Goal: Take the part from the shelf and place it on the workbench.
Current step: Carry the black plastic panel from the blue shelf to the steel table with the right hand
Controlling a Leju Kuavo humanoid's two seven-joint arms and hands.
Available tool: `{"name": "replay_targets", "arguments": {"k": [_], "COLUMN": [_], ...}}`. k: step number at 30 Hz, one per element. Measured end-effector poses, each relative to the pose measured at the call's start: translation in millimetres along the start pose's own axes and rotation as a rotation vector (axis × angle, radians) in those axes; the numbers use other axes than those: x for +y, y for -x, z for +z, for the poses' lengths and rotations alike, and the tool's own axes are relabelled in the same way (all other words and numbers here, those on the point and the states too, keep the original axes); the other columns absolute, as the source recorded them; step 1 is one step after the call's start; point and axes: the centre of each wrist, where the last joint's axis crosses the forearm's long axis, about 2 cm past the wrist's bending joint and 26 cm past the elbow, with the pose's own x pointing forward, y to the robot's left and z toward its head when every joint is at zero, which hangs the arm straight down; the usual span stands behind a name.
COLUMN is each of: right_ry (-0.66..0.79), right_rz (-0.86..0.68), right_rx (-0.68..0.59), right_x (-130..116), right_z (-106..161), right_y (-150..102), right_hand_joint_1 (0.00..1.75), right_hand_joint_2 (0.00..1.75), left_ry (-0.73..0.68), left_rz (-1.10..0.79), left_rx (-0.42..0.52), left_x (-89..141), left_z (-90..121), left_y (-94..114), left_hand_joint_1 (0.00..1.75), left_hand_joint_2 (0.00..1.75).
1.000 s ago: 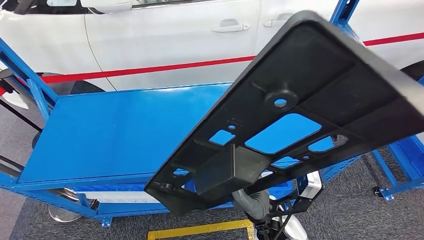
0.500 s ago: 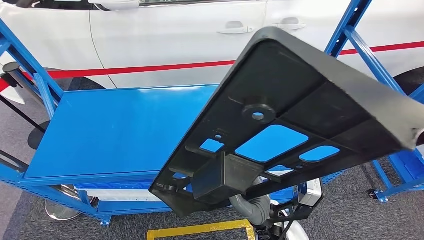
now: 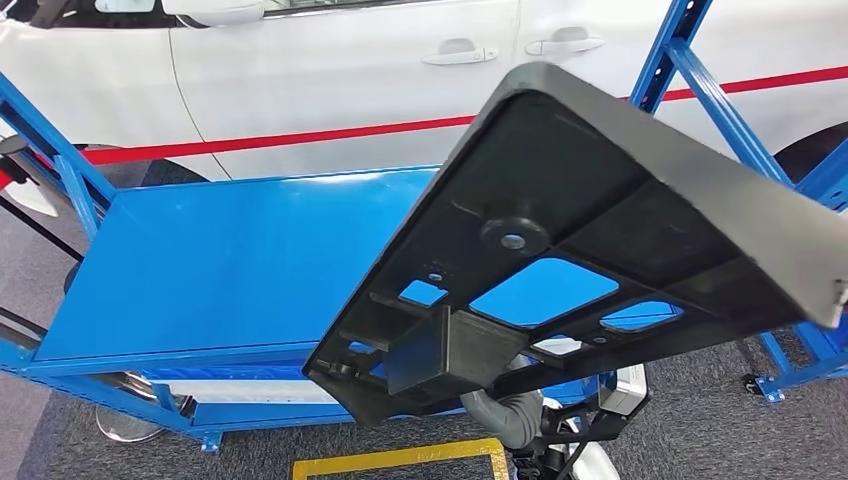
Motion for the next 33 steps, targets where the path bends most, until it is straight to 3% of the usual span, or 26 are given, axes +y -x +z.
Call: {"name": "replay_targets", "arguments": {"k": [12,33], "right_ry": [-0.016,-0.001], "right_rz": [0.017,0.022], "right_rx": [-0.029,-0.014], "right_x": [-6,-8], "right_z": [-14,-12], "right_y": [-4,-2], "right_hand_joint_1": [1.75,1.75], "right_hand_joint_2": [1.75,1.75], "left_ry": [0.016,0.018], "left_rz": [0.025,0.036], "left_rx": [-0.001,-0.002], "left_x": [0,0], "left_z": [-1,-1], "left_y": [-3,-3], "left_hand_joint_1": [0.0,0.0], "left_hand_joint_2": [1.75,1.75]}}
